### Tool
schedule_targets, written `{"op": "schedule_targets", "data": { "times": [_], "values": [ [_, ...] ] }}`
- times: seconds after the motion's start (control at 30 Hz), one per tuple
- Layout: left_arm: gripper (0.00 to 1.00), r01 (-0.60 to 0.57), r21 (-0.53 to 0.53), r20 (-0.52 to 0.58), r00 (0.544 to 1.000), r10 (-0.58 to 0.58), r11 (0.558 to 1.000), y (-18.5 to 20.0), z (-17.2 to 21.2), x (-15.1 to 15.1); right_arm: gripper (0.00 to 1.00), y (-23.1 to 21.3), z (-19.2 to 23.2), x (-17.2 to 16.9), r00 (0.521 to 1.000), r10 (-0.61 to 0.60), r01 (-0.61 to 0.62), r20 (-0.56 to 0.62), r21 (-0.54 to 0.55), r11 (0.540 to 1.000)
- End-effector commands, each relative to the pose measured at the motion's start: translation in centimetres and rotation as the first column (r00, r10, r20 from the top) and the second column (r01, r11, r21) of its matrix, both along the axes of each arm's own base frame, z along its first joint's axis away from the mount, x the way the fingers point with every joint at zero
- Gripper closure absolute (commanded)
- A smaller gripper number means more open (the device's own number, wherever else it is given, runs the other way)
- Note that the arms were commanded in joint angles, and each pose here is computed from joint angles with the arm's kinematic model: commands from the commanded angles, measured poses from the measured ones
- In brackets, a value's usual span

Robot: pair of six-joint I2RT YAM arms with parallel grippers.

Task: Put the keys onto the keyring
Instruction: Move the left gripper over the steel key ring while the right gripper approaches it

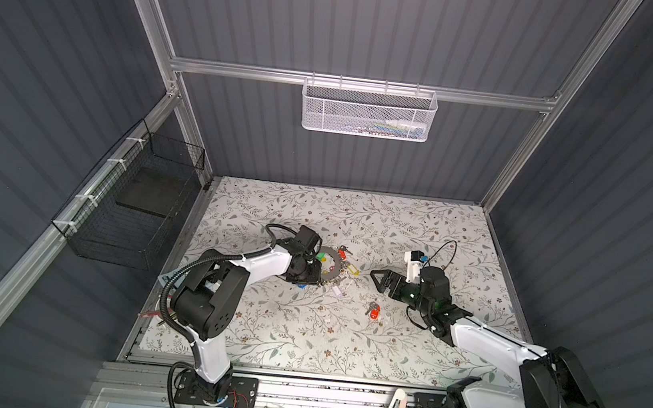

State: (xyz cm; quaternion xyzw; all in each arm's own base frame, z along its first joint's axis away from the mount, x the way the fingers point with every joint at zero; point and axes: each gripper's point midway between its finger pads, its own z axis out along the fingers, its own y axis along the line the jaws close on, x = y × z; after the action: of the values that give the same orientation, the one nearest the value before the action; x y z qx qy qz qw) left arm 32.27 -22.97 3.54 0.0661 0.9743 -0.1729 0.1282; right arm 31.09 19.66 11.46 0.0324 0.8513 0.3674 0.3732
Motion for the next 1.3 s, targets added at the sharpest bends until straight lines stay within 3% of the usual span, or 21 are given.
{"op": "schedule_targets", "data": {
  "times": [0.0, 0.17, 0.5, 0.63, 0.83, 1.27],
  "values": [
    [0.59, 0.036, -0.06, 0.002, 0.999, -0.036, 0.998, -1.2, 0.5, 0.3, 0.01, 0.4, 0.2, 0.0, 1.0, 0.01, -0.01, 0.005, 0.017, 1.0],
    [0.68, 0.034, -0.087, 0.012, 0.999, -0.033, 0.996, -1.5, 0.9, 0.3, 0.01, 0.6, 0.1, 0.1, 1.0, 0.014, -0.014, -0.004, 0.025, 1.0],
    [0.76, -0.017, -0.026, -0.002, 1.0, 0.017, 1.0, -0.3, 0.1, 0.3, 0.01, 0.9, -0.3, 0.1, 0.999, 0.024, -0.023, -0.024, 0.032, 0.999],
    [0.76, -0.052, -0.013, -0.01, 0.999, 0.051, 0.999, 0.1, -0.3, 0.4, 0.01, 1.0, -0.3, 0.1, 0.999, 0.028, -0.027, -0.025, 0.035, 0.999],
    [0.7, -0.092, -0.084, -0.004, 0.996, 0.092, 0.992, -0.6, 0.3, 0.4, 0.01, 1.0, -0.4, 0.1, 0.999, 0.03, -0.029, -0.029, 0.035, 0.999],
    [0.69, -0.185, -0.157, -0.015, 0.983, 0.185, 0.97, -0.6, 1.1, 0.1, 0.01, 1.2, -0.5, 0.1, 0.999, 0.04, -0.038, -0.035, 0.041, 0.998]
  ]
}}
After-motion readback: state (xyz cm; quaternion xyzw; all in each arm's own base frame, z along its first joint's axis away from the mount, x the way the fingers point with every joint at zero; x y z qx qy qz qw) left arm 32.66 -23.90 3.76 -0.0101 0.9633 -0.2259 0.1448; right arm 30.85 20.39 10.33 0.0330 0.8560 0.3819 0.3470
